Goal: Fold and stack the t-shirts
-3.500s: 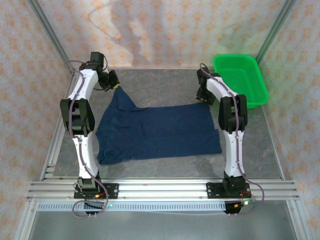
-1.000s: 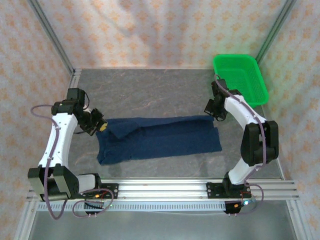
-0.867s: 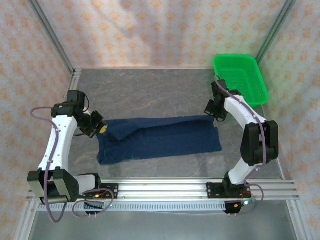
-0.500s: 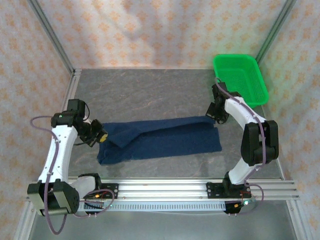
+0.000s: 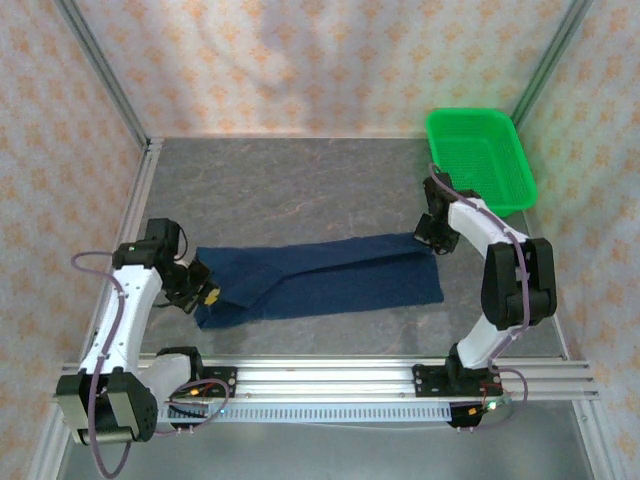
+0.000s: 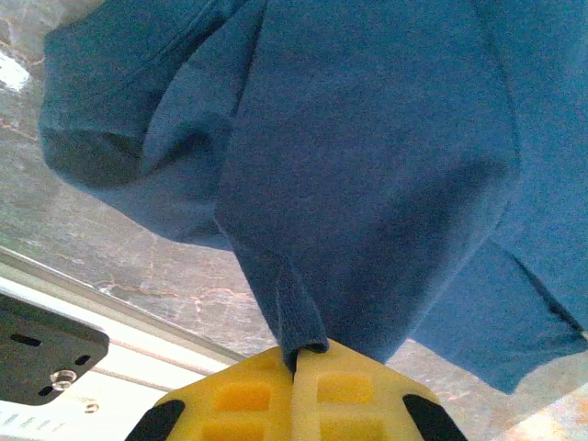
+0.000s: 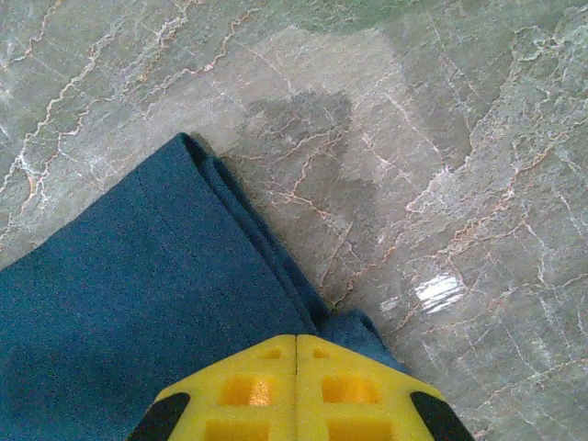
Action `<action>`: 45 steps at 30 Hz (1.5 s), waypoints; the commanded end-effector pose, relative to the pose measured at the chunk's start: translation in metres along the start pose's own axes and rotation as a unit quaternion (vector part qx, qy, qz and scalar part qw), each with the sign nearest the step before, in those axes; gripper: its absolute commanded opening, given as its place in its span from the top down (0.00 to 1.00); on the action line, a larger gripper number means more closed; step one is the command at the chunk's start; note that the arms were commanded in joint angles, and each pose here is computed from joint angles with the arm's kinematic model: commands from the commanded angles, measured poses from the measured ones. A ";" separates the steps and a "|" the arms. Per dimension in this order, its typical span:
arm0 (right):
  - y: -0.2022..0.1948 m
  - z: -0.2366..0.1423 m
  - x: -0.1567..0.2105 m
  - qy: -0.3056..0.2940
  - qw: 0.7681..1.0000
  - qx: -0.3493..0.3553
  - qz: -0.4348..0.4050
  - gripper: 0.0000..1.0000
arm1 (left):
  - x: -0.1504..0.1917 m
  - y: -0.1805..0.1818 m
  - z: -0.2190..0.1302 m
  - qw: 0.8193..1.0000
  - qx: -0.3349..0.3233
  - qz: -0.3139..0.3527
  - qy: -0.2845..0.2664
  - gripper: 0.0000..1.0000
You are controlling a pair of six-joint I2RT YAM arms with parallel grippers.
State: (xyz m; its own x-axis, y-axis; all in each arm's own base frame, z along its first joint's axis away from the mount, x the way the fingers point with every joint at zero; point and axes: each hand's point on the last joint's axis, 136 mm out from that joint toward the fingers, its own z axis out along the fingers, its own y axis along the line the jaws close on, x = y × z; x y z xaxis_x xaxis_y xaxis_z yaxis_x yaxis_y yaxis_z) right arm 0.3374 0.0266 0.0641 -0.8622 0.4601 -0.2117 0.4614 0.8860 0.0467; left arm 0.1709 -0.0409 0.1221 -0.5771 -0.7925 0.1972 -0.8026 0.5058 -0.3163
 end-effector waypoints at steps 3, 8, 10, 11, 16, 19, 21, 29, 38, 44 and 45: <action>-0.010 0.011 -0.002 -0.003 1.000 0.024 0.010 1.00 | -0.015 0.012 0.011 0.998 -0.040 -0.013 -0.039 1.00; -0.010 0.020 -0.001 0.001 1.000 0.026 0.012 1.00 | -0.042 0.016 0.020 0.993 -0.082 -0.015 -0.080 1.00; -0.009 0.021 -0.002 0.002 1.000 0.027 0.012 1.00 | -0.051 0.014 0.023 0.991 -0.094 -0.010 -0.091 1.00; -0.009 0.022 -0.002 0.002 1.000 0.028 0.012 1.00 | -0.055 0.013 0.025 0.991 -0.099 -0.004 -0.093 1.00; -0.012 0.028 -0.001 0.006 0.999 0.038 0.012 1.00 | -0.057 0.012 0.042 0.988 -0.129 0.025 -0.078 1.00; -0.011 0.031 -0.001 0.009 0.999 0.037 0.015 1.00 | -0.051 0.018 0.052 0.986 -0.149 0.030 -0.071 0.94; -0.010 0.033 0.000 0.011 0.999 0.036 0.016 1.00 | -0.053 0.026 0.048 0.982 -0.171 0.021 -0.082 0.84; -0.001 0.027 0.003 0.023 1.000 0.011 0.010 0.71 | -0.059 -0.030 -0.045 0.957 -0.157 0.119 -0.213 0.43; 0.036 -0.037 0.013 -0.020 0.988 -0.150 -0.028 0.18 | 0.013 -0.088 0.008 0.921 -0.146 0.348 -0.100 0.43; 0.045 -0.074 0.032 -0.042 0.973 -0.218 -0.061 0.14 | 0.024 -0.073 0.055 0.890 -0.228 0.390 -0.054 0.56; 0.044 -0.076 0.034 -0.042 0.972 -0.221 -0.063 0.14 | 0.025 -0.073 0.059 0.887 -0.237 0.393 -0.052 0.58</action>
State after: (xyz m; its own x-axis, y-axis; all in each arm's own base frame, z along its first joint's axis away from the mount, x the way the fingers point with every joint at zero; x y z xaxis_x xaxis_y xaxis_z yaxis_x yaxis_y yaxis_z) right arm 0.3231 0.0757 0.1328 -0.8558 0.3981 -0.3302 0.2586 0.8822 0.3935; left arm 0.2287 -0.1161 0.1031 -0.9785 -0.2034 -0.0347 -0.2054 0.9762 0.0697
